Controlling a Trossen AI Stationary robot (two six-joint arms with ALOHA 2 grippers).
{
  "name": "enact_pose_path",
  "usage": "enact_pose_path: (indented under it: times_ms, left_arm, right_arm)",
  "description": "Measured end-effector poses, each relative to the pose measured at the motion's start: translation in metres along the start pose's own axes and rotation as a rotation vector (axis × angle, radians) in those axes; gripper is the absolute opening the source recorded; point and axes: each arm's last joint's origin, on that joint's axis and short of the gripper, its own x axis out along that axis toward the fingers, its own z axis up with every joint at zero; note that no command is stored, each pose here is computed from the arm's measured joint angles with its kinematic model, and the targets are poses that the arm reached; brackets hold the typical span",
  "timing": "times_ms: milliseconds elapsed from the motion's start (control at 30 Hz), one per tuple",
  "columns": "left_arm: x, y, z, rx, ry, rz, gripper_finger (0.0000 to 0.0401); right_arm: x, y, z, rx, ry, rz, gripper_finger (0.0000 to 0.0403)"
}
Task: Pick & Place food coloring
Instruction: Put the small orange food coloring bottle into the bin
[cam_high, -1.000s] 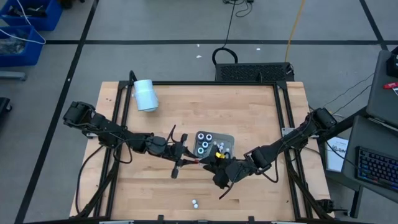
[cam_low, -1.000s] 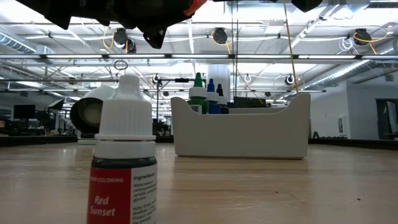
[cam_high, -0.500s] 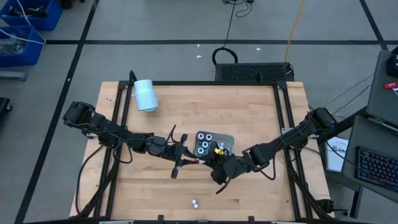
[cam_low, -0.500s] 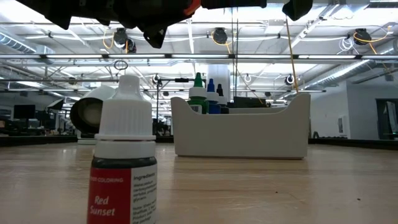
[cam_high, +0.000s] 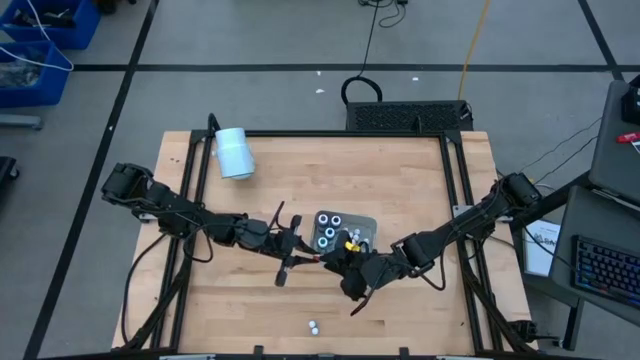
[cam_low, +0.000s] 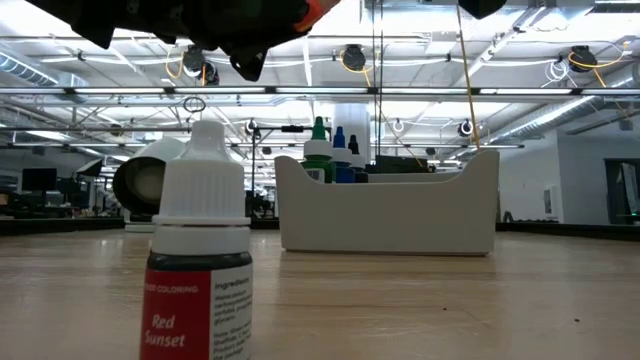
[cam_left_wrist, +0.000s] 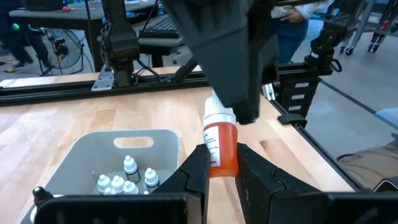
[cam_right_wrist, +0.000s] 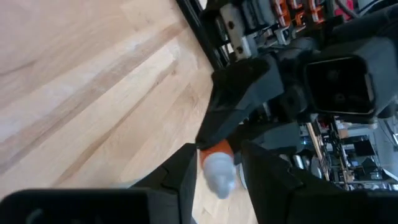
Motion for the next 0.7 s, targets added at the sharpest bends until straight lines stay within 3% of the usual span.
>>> enact_pose_path:
  times_ms: [167,700]
  left_arm:
    - [0.0,0.0,0.0001,0.0,-0.001,0.0,0.0058]
    - [0.0,0.0,0.0003,-0.006,-0.003,-0.001,0.0058]
  right_arm:
    - [0.0001,0.0004,-0.0004,-0.008,0.001,0.006,0.012]
    - [0.003,-0.0017,-0.0054,0.014,0.017,0.021,0.0076]
